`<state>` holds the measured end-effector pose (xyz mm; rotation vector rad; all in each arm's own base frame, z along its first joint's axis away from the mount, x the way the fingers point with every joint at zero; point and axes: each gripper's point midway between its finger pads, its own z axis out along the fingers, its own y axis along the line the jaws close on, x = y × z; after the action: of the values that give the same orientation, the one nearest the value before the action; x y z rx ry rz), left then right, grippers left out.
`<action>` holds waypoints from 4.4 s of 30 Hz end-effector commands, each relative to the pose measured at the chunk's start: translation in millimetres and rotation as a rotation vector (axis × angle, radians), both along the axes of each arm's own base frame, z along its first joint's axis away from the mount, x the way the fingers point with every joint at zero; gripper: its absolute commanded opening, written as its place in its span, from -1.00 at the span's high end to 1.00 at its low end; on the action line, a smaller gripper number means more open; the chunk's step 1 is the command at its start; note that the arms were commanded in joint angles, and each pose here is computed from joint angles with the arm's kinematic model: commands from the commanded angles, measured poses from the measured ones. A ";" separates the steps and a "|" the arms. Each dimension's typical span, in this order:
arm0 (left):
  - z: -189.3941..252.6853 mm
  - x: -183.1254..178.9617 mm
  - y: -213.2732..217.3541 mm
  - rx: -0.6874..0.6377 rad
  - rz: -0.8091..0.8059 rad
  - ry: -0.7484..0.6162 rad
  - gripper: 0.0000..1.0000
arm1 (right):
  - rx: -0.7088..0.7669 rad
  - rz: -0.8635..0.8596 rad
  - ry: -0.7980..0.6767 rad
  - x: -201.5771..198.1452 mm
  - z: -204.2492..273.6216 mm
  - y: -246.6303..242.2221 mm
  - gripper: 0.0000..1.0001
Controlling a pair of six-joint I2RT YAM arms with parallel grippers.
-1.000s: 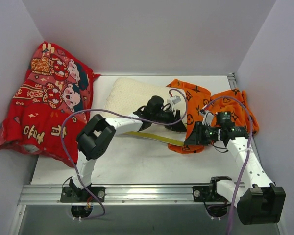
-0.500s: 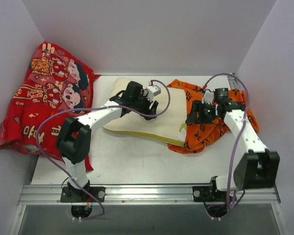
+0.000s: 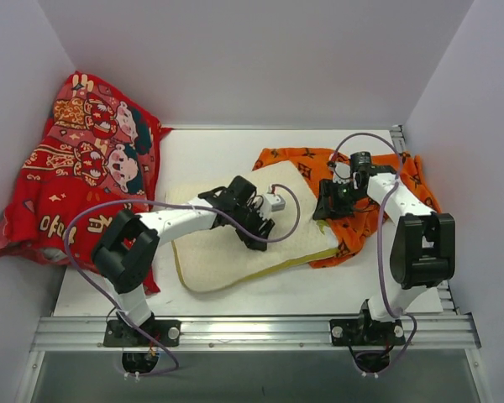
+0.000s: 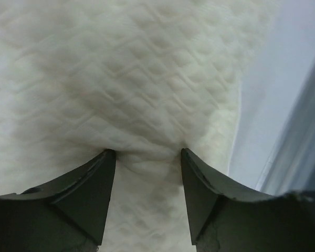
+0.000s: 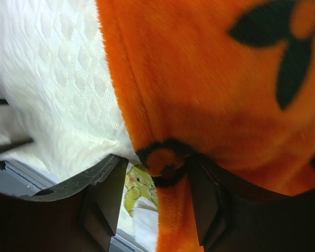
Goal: Put the pillow into the pillowcase
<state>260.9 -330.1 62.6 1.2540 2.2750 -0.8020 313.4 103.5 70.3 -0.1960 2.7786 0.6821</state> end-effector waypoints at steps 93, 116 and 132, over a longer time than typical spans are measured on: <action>65.8 -34.0 -59.0 0.019 -0.202 -0.457 -0.95 | 0.190 -0.443 -0.084 -62.9 93.8 -86.8 -0.28; 165.4 32.8 -103.9 -0.368 -0.029 -0.079 1.00 | 0.002 -0.294 -0.155 -38.1 47.4 -84.2 -0.22; 164.6 61.8 -92.5 -0.369 0.086 -0.056 1.00 | 0.199 -0.275 -0.126 -14.1 50.2 -29.4 -0.26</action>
<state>320.2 -412.4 182.7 1.0065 2.1229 -0.9924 301.8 67.4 105.9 0.2198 2.5611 0.7803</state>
